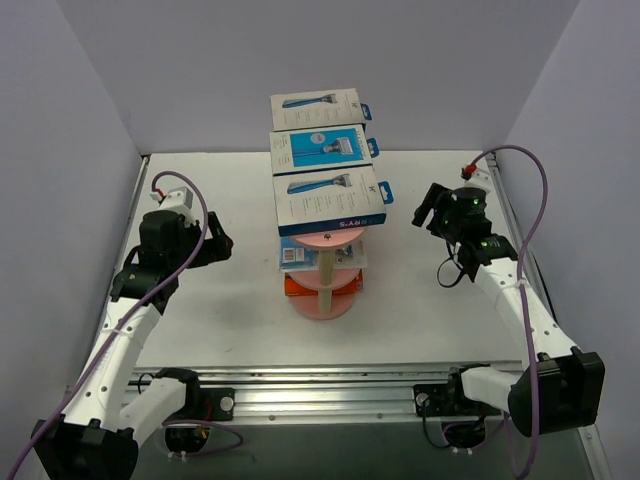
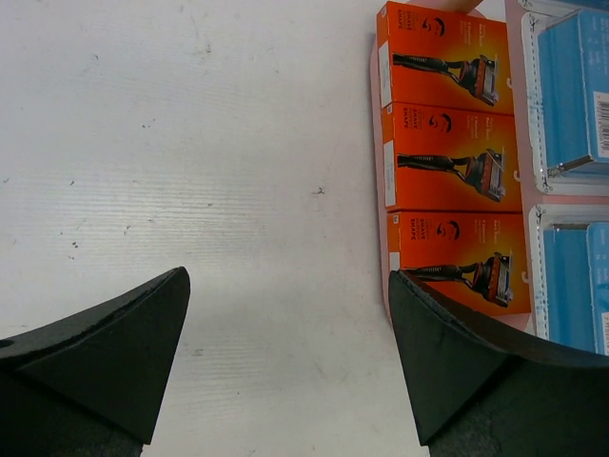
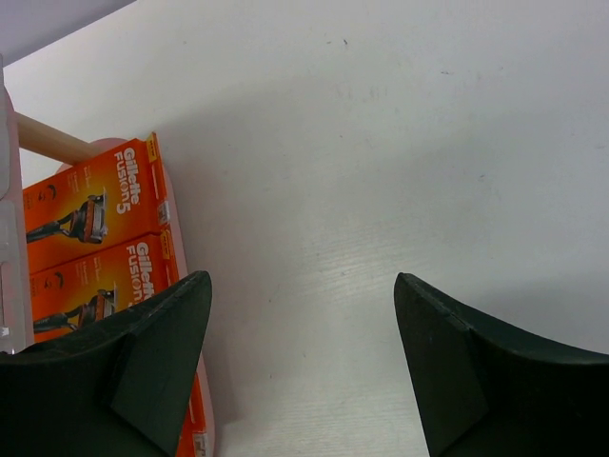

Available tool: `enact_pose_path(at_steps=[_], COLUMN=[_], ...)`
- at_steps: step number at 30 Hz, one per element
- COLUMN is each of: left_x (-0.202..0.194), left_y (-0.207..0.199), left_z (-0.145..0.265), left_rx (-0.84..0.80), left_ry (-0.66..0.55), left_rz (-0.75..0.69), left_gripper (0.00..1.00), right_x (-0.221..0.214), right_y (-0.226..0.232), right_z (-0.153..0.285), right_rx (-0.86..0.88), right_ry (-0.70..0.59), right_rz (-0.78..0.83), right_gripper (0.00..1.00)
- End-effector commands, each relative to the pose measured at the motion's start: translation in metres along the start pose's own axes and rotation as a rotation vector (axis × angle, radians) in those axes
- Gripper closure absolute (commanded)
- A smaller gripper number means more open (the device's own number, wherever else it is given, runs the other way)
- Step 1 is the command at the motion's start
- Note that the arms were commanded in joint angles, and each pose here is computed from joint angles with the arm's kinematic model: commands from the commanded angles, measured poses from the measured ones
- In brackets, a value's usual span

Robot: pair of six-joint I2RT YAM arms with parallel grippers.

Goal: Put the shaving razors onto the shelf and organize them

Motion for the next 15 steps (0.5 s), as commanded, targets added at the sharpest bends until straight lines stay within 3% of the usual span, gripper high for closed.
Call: enact_pose_path(at_steps=[1,15], left_x=[0.0097,0.0113], left_y=[-0.0044,-0.0022], left_z=[0.006,0.0153], left_rx=[-0.033,-0.02], left_ry=[-0.047,-0.08], left_rz=[-0.025,-0.043], left_gripper=[0.06,0.06], right_x=[0.0145,0.0213], right_y=[0.0031,0.002], right_z=[0.0068,0.0117], right_rx=[0.025,0.02], right_ry=[-0.067,-0.115], right_rz=[-0.015,-0.049], right_gripper=[0.27,0.26])
Point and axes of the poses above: each gripper's point midway between its finger pads, its own z axis back along the fingers, its own y axis along the line the jaws close on, x = y × z, the point moved 2 cm from there along z, back along the fingers, and after that the axes turned 1 degree about z, right-handed, at the moved point
